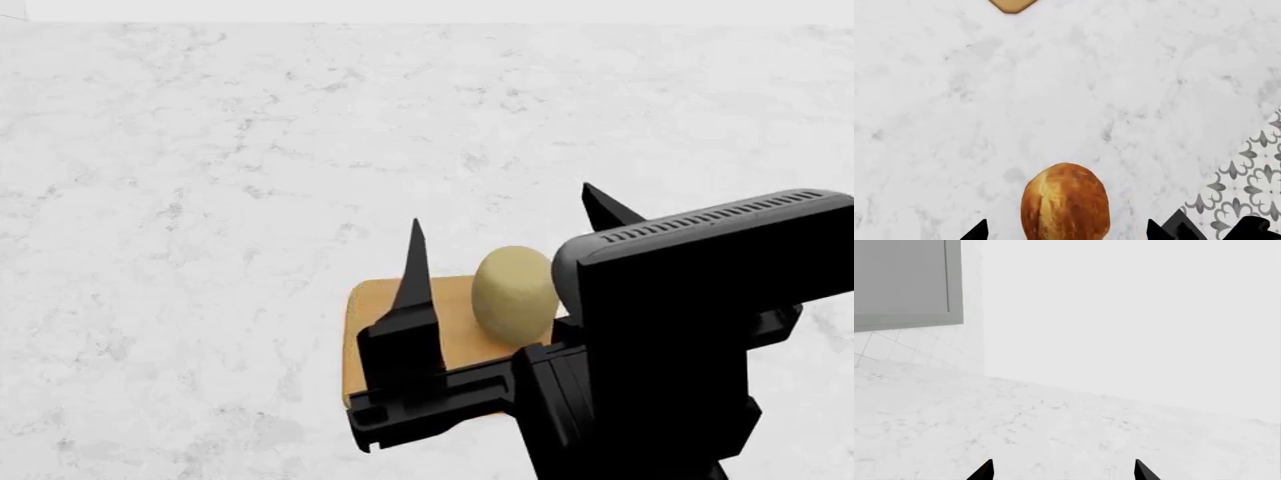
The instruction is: Place the bread and cheese on the cutting board.
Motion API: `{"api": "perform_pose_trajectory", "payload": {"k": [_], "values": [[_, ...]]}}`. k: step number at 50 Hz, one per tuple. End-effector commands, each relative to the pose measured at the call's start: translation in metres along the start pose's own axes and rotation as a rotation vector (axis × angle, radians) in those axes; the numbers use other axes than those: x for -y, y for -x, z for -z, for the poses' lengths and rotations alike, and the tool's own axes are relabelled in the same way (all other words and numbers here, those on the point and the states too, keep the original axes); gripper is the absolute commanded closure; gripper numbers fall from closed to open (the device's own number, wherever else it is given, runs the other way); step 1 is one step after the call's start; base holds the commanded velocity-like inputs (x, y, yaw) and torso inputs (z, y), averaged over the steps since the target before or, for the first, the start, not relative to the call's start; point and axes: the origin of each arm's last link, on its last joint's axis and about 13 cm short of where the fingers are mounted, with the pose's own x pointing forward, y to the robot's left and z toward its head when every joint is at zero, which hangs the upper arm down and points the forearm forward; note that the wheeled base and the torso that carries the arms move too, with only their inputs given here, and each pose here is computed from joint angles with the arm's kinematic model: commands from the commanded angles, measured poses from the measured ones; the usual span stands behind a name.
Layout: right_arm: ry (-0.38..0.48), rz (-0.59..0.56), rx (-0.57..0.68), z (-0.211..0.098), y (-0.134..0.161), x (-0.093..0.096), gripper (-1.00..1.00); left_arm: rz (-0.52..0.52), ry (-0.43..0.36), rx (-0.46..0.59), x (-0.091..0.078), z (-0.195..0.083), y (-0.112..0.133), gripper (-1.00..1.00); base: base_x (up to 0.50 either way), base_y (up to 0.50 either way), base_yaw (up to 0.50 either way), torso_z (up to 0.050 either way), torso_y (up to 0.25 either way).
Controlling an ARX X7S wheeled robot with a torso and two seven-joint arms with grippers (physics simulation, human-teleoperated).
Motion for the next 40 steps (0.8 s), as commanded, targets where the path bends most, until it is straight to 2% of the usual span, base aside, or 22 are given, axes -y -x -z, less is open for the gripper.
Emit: {"api": "perform_pose_trajectory", "payload": {"k": [1, 16, 24, 40], "values": [[-0.022, -0.007, 0.019, -0.001, -0.001, 0.000, -1.00, 0.048, -0.054, -0.014, 0.008, 0.006, -0.011, -1.00, 0.00, 0.00, 0.00, 0.000, 0.000], [-0.029, -0.005, 0.014, 0.001, -0.001, 0.000, -1.00, 0.066, -0.043, -0.053, 0.002, 0.013, -0.037, -1.00, 0.00, 0.00, 0.00, 0.000, 0.000], [-0.016, -0.008, 0.032, -0.006, 0.003, -0.002, -1.00, 0.086, -0.057, -0.109, 0.004, 0.019, -0.051, -1.00, 0.00, 0.00, 0.00, 0.000, 0.000], [-0.023, 0.009, 0.034, -0.005, 0.005, 0.002, -1.00, 0.073, -0.024, -0.174, -0.003, 0.031, -0.070, -1.00, 0.00, 0.00, 0.00, 0.000, 0.000]]}}
